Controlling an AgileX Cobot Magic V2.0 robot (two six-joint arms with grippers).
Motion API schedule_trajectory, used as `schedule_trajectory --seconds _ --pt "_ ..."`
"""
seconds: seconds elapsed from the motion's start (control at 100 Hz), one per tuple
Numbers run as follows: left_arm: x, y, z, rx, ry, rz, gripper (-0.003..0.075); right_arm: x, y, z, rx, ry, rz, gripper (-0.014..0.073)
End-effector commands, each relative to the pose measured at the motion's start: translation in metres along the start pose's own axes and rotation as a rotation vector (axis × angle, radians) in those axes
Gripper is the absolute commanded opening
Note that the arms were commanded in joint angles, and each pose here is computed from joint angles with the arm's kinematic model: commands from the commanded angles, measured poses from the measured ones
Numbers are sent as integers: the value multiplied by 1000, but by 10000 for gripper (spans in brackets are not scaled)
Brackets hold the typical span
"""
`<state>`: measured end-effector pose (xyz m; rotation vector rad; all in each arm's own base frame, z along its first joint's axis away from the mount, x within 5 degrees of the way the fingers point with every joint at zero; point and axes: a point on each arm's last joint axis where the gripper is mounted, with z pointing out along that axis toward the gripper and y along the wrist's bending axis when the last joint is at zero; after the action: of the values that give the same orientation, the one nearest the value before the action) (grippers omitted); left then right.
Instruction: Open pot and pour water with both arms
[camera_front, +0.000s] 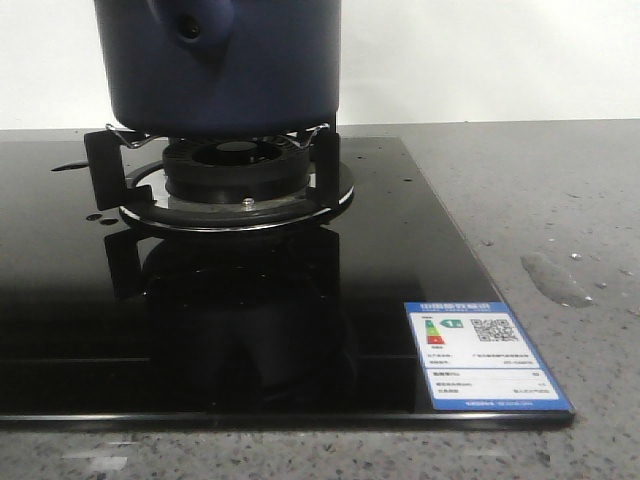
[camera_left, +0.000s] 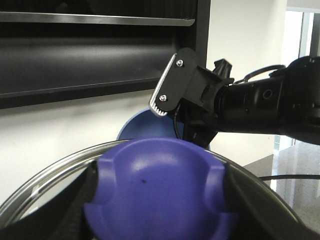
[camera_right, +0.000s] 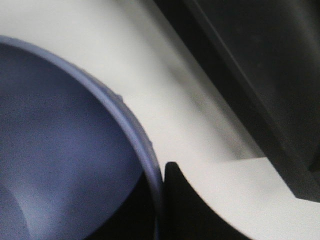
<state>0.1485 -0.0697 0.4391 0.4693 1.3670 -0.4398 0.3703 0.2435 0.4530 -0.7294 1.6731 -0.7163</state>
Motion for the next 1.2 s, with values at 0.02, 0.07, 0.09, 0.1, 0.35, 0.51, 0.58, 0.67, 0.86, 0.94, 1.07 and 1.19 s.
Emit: schedule_trajectory --seconds 0.02,0.07,0.09,0.1,0.35,0.51,0.58,0.67,0.86,0.94,1.07,1.19 --pt "-16 -1 -5 -24 -64 -31 221 -15 -44 -29 143 -141 -2 -41" --pt "-16 -1 -5 -28 -65 -31 221 -19 -45 -33 158 -162 -15 -41" --pt "-16 0 -5 -29 -65 -31 221 -20 -45 -34 168 -171 -25 -41" --pt "-16 0 -5 -29 -65 -31 221 -21 -45 -35 174 -175 -31 -41" --pt "-16 0 -5 -32 -65 -31 221 -31 -47 -45 262 -238 -72 -41" --pt "-16 0 -5 -32 -65 -31 221 -34 -46 -49 281 -251 -91 -41" --pt "-16 0 -5 -32 -65 -31 221 -37 -46 -53 292 -266 -102 -41" --pt "-16 0 -5 -32 -65 -31 221 -39 -45 -55 294 -281 -108 -41" --pt "-16 0 -5 -32 -65 -31 221 -38 -45 -54 285 -272 -71 -41" --pt "-16 0 -5 -32 -65 -31 221 -35 -40 -51 233 -248 -14 -42" --pt "-16 0 -5 -32 -65 -31 221 -20 -31 -41 118 -113 130 -42" --pt "-16 0 -5 -32 -64 -27 221 2 -31 -31 60 73 291 -42"
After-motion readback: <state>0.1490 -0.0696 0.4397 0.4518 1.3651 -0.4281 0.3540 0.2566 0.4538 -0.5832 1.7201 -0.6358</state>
